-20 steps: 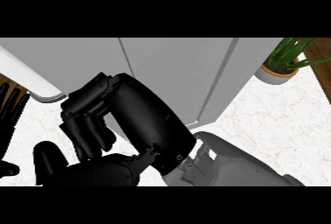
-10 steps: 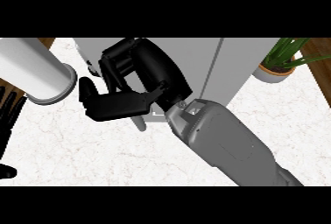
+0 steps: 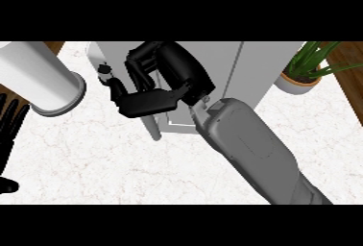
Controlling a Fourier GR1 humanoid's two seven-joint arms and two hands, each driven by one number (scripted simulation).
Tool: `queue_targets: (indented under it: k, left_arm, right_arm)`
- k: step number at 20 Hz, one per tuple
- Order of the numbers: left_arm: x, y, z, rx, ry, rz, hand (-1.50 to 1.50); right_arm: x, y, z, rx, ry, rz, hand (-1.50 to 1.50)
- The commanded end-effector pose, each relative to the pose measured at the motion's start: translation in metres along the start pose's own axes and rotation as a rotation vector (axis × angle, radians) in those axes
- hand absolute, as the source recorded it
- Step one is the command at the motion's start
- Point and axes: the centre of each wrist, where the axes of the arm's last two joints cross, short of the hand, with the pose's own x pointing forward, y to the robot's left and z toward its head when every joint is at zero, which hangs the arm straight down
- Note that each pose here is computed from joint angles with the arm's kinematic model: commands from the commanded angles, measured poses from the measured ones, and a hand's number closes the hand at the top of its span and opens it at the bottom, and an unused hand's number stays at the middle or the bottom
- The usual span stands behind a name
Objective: Pick up the wine, place it into the cabinet and close the cabinet
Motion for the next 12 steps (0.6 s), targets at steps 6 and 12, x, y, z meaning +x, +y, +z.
queue_targets:
  k: [6, 12]
  left_arm:
    - [0.000, -0.011, -0.019, -0.027, 0.009, 0.004, -1.50]
    - [0.004, -0.012, -0.016, -0.064, 0.005, 0.007, -1.50]
  right_arm:
    - [-0.032, -0.059, 0.000, -0.147, 0.060, 0.061, 1.50]
    - [-0.023, -0.062, -0.009, -0.154, 0.039, 0.066, 1.50]
